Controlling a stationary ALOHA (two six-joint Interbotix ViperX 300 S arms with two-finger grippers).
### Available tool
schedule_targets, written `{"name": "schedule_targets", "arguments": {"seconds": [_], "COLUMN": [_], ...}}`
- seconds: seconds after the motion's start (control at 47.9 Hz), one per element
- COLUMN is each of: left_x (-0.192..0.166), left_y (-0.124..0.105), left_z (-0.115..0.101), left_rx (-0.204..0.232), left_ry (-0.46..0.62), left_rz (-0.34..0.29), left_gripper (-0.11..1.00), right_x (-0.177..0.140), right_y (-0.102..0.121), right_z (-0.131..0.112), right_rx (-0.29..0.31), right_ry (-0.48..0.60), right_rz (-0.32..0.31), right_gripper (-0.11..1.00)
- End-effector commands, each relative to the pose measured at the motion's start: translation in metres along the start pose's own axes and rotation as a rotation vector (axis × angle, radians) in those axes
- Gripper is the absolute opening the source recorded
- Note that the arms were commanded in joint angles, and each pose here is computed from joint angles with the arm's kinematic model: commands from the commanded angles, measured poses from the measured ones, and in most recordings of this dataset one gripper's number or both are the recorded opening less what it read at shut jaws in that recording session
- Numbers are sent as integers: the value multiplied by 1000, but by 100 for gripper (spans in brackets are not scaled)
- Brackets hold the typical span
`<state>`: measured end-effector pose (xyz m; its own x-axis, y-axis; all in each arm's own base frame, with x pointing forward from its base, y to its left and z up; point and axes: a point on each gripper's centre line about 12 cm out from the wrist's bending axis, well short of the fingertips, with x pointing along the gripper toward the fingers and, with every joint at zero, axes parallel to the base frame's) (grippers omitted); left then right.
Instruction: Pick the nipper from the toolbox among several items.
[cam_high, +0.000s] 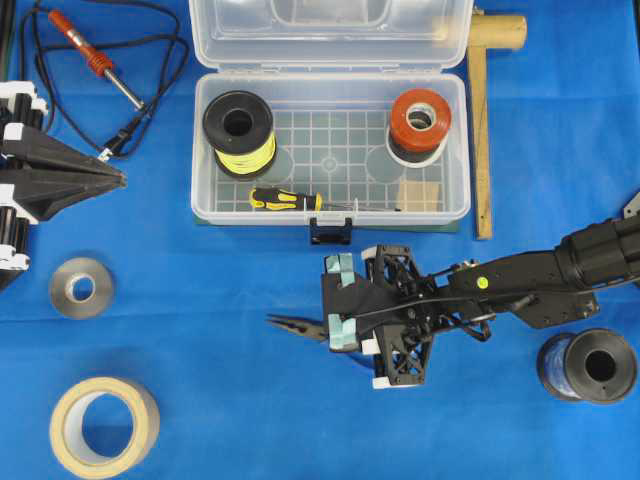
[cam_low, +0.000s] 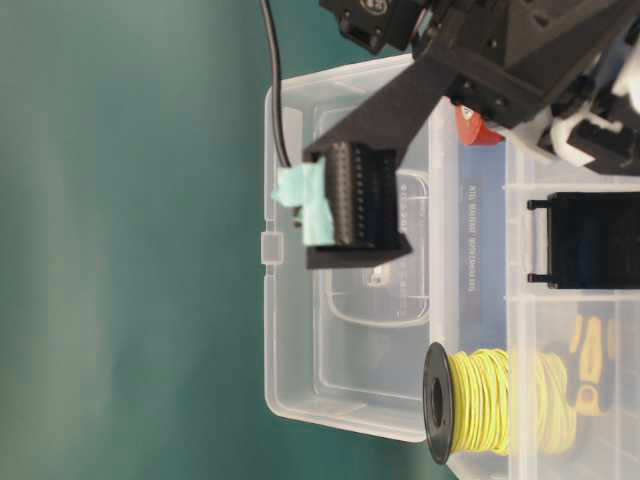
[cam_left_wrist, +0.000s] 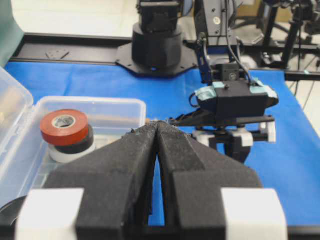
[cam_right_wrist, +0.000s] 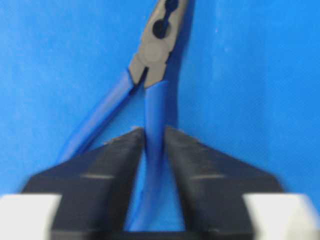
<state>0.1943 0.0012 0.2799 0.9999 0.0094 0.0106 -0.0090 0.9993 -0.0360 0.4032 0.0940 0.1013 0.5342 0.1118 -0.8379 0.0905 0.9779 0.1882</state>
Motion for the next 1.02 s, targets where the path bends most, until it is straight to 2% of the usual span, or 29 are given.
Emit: {"name": "schedule_targets", "arguments": {"seconds": [0.0,0.104,0.188,0.272,0.439,0.543,0.668,0.815,1.003], "left_x": [1,1,1,1,1,1,1,1,1], "left_y": [0,0,0,0,0,0,0,0,0], "left_z": [4,4,4,4,3,2,1,1,1], "left_rx": [-5,-6,-8,-6,-15,-20,-20,-20,-20], "left_ry": [-11,-9,-9,-8,1,5,9,11,8], "left_rz": [2,2,2,2,2,2,2,2,2], "left_gripper": [0,0,0,0,0,0,0,0,0], "right_x": [-17,-40,-66,-99,-159,-185,-209,-233,-249], "right_y": [5,5,5,6,-4,-19,-38,-50,-61], "right_z": [18,28,36,46,48,34,10,-17,-49], "right_rx": [-14,-48,-77,-115,-168,-169,-137,-119,-107], "right_ry": [-39,-62,-97,-151,-236,-278,-335,-440,-546], "right_rz": [9,-2,-10,-20,-64,-84,-87,-58,-25], "right_gripper": [42,73,85,80,80,80,80,80,80]}}
